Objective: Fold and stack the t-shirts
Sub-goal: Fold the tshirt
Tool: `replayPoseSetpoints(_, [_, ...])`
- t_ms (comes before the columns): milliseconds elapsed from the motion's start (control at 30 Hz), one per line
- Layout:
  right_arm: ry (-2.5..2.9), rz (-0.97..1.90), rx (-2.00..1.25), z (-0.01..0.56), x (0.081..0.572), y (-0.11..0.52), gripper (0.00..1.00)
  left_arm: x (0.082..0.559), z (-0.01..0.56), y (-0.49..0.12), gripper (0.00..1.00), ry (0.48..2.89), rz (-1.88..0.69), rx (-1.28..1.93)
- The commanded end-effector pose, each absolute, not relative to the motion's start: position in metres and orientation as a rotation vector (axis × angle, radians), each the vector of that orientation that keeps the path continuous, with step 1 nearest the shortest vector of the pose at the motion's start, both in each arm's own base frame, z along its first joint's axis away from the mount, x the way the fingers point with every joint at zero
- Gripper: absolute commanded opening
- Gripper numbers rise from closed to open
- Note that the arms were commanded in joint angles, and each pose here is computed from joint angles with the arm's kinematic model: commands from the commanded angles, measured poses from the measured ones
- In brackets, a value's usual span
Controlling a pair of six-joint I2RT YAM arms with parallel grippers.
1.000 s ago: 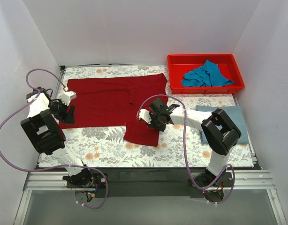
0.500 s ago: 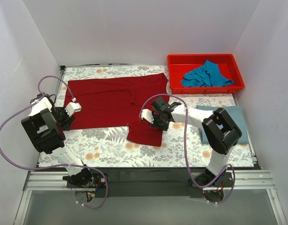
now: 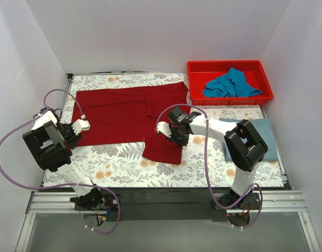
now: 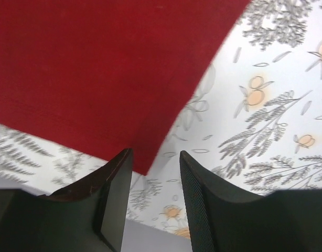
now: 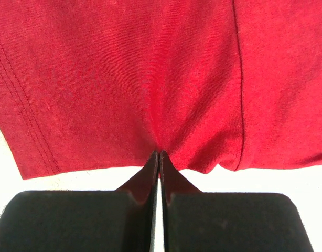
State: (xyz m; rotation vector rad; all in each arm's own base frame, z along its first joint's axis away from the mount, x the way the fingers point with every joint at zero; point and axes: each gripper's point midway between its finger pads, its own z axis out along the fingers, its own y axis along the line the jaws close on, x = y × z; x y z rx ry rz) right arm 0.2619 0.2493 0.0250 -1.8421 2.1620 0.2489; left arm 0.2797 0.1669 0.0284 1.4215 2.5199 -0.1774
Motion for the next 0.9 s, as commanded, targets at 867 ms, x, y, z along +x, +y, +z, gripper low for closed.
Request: replayPoseSetpoints(867, [2.162,0.237,-1.813,0.039,0.274,0.254,0.01,0.279,0.006,0.182,0.31,2.446,-0.045,1.532])
